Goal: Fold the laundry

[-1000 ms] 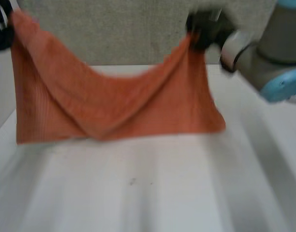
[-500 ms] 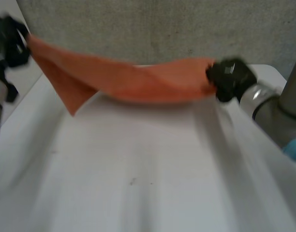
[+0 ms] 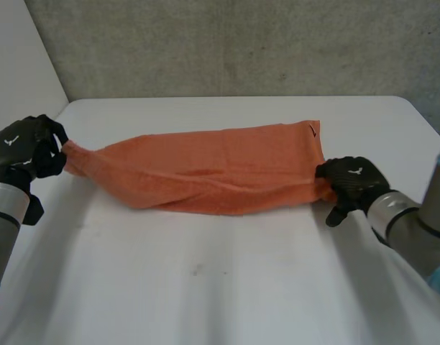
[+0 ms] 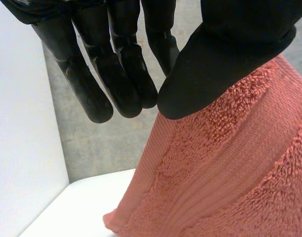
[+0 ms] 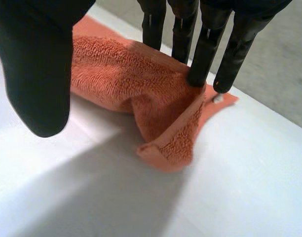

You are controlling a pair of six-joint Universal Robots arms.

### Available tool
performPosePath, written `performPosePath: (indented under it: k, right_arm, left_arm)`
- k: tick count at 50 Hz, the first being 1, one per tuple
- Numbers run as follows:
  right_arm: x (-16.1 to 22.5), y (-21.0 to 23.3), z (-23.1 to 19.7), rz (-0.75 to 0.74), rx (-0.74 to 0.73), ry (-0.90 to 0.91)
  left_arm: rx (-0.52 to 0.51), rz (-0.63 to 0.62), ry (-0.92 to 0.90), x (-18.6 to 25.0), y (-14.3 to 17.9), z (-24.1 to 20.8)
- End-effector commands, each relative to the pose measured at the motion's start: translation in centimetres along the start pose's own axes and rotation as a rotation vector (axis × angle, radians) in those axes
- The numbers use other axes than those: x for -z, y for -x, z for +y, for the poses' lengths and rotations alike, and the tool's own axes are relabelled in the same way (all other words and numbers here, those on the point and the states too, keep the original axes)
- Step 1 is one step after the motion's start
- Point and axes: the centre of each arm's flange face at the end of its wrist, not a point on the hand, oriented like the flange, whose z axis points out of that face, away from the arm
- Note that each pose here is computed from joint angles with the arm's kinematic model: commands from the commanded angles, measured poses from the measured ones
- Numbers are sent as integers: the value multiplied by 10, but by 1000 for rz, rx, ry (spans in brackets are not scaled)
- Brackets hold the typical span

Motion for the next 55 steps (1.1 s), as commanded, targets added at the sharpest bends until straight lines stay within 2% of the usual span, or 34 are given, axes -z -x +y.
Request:
performPosePath:
  k: [1,6,12,17,32,55]
  right_arm:
    - [8,-33,9,65,-244,9]
    - [8,-40,16,88,-358,2]
    - [9,-49,18,121,-420,-26]
    - [12,-54,6,127,-422,-58]
    - [11,-52,10,120,-416,-45]
    - [-45,-59,52,102,-433,29]
  left_arm:
    - [2,-16,5,1,5,1]
    - [3,-7,3,3,1,0]
    - [2,-6,0,3,1,-1]
    - [2,-8,0,2,2,-1]
    - [3,-7,6,4,2,1]
    - [4,-1,9,5,0,1]
